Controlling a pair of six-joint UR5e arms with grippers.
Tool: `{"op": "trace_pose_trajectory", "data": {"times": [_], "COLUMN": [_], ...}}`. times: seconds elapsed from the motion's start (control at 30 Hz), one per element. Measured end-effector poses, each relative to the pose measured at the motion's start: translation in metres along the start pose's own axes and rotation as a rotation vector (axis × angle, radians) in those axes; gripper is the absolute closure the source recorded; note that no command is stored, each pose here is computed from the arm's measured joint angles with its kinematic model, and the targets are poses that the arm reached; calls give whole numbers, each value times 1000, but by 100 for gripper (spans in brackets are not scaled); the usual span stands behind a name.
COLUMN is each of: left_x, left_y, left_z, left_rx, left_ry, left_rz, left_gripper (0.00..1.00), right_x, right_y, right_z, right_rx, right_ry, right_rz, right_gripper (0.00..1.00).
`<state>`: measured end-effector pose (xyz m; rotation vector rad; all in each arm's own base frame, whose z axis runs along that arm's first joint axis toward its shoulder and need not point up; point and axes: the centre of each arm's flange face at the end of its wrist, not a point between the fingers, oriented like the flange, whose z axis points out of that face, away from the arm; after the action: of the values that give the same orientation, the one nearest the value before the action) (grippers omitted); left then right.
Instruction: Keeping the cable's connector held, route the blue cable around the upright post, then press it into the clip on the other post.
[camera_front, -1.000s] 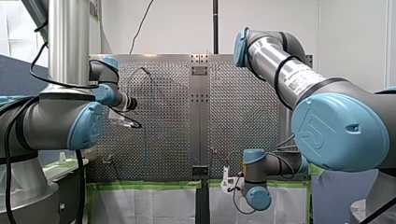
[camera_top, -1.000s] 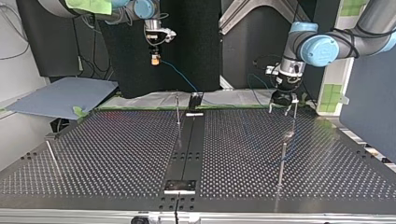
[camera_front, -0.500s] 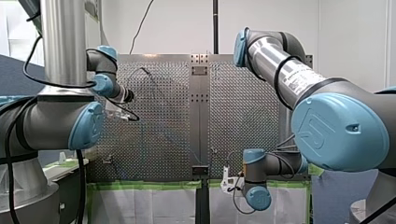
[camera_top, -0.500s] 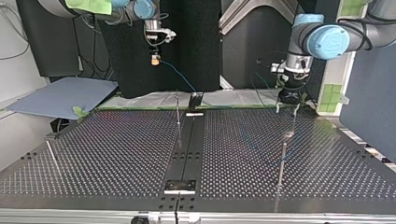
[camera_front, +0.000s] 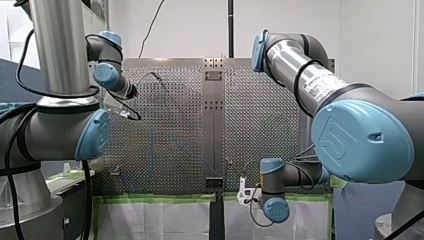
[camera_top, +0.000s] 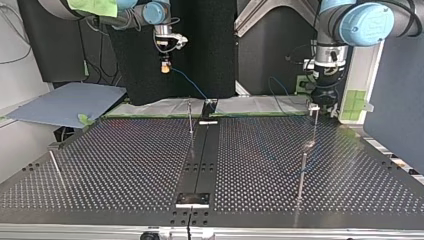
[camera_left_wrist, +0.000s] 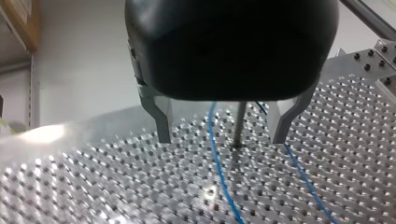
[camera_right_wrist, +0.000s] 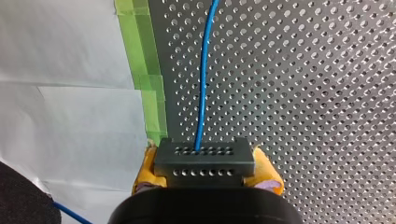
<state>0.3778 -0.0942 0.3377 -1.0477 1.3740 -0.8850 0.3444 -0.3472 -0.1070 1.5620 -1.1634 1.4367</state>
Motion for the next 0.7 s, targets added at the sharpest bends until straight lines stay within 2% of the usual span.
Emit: {"op": "trace_pose_trajectory", "data": {"times": [0.2,0.3,0.47,0.7], "left_x": [-12,-16,-18,-12], "left_y": [-15,-23,-38,-61], "left_z": [-5,-4,0,4], "left_rx": [-25,-35,-48,-52], "left_ry": [-56,-67,-60,-17], "left_rz": [60,89,140,213], "left_gripper": [0,0,0,0], "right_x": [1,2,1,1], "right_y": [3,5,6,6], "right_z": [8,10,11,10], "right_rx": [-10,-15,-16,-10], "right_ry": [-8,-8,-14,-18], "right_rz": [0,1,-3,-10], "right_gripper": [100,100,100,100]}}
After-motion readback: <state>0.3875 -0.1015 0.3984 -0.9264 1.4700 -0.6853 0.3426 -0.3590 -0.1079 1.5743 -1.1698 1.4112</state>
